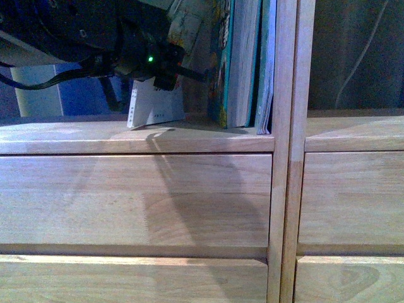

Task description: Organize books on shelf

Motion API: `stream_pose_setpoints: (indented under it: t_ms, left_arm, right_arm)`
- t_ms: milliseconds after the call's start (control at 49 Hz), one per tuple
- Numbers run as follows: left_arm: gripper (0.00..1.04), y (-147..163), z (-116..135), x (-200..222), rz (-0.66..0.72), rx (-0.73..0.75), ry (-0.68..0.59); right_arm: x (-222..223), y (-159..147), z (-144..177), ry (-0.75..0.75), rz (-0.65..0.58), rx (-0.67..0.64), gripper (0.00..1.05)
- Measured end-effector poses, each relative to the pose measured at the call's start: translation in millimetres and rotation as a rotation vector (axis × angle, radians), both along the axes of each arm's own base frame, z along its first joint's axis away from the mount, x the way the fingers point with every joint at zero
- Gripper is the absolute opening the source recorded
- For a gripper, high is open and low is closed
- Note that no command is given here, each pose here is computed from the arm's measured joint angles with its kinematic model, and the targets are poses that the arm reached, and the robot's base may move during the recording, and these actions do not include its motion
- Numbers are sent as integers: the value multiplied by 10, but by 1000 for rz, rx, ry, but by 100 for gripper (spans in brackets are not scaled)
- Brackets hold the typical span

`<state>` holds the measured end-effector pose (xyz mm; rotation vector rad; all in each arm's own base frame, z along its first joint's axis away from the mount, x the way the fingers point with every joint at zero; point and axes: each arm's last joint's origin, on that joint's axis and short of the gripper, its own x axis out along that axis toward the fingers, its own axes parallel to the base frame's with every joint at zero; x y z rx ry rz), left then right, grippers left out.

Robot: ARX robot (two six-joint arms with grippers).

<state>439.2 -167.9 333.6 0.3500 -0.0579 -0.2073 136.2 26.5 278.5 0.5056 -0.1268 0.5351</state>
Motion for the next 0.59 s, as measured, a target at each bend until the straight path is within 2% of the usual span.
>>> stream_pose_setpoints:
  t_ms: [286,592]
  left_arm:
    - [19,-268,-69,148,40,12,-26]
    - [19,-389,-66,147,47,11,-32]
  right_arm:
    - [0,0,0,0,0,0,98]
    - [0,0,0,0,0,0,98]
